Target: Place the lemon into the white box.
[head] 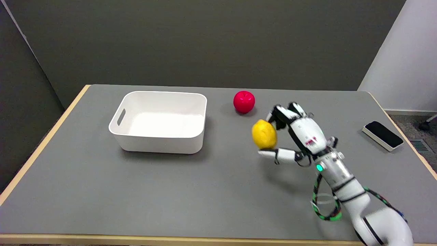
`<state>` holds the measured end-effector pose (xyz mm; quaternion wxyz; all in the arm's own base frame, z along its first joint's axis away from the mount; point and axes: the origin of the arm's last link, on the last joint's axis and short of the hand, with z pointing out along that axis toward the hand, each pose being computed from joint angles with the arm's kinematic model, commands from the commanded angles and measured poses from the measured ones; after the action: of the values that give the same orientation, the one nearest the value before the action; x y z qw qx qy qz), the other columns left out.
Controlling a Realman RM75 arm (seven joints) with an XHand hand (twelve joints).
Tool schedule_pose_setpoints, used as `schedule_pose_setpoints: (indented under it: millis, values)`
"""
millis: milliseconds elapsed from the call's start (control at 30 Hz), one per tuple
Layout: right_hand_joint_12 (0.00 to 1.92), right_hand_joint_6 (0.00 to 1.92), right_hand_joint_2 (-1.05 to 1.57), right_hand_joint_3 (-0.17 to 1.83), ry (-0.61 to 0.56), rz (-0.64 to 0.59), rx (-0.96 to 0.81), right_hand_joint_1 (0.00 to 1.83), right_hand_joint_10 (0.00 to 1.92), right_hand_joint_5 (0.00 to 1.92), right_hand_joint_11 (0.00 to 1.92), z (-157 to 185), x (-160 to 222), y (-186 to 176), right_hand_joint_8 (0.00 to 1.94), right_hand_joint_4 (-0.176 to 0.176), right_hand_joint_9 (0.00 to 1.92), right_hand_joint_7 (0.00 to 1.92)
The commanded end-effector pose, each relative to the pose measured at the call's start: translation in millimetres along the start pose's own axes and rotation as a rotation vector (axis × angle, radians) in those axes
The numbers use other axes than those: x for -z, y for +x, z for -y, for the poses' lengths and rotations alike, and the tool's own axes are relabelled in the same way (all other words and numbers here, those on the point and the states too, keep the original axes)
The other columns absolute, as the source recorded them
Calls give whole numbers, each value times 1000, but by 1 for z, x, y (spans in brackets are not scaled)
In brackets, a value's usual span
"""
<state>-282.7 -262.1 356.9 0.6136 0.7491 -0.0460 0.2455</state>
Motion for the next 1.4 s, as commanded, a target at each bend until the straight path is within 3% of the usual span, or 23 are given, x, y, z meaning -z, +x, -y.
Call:
schedule_pose_setpoints:
  millis: [33,200,400,733,933,1000,1067,1133,1167,1200,1300,1400]
  values:
    - [1921,1659,1337,159,242,-16,113,1102,1917,373,-1,92,-164,25,1866,-176,502,641]
    - [1921,1656,1327,170,240,44,91,1106,1920,378,-1,127,-220,6,1853,-176,496,649]
    - [1921,1651,1322,173,207,149,61,1109,1918,382,-1,152,-251,-35,1846,-176,503,653]
    - [1921,1647,1318,173,166,325,-30,1113,1918,386,-1,175,-267,-100,1835,-176,504,659]
    - [1921,1647,1323,162,155,334,-58,1113,1918,383,-1,177,-265,-104,1830,-176,489,659]
    - [1921,1578,1311,142,110,338,-69,1103,1875,357,-1,172,-263,-101,1724,-173,411,654]
    - [1921,558,714,868,34,339,-42,938,1514,257,-1,164,-264,-90,883,-139,363,458]
    - [1180,208,563,894,-11,337,-30,605,648,38,0,158,-260,-84,264,-80,34,55]
    - [1000,88,539,878,-22,332,-28,577,325,7,-1,156,-257,-82,102,-72,-1,6]
    - [895,0,528,862,-31,322,-34,582,85,-1,-1,153,-253,-78,0,-70,-1,-1]
    - [611,-1,561,646,-53,296,-103,618,-1,-1,-1,138,-237,-73,-1,-50,-1,-1]
    - [431,-1,557,640,-41,233,-200,610,-1,-1,-1,120,-217,-59,-1,-49,-1,-1]
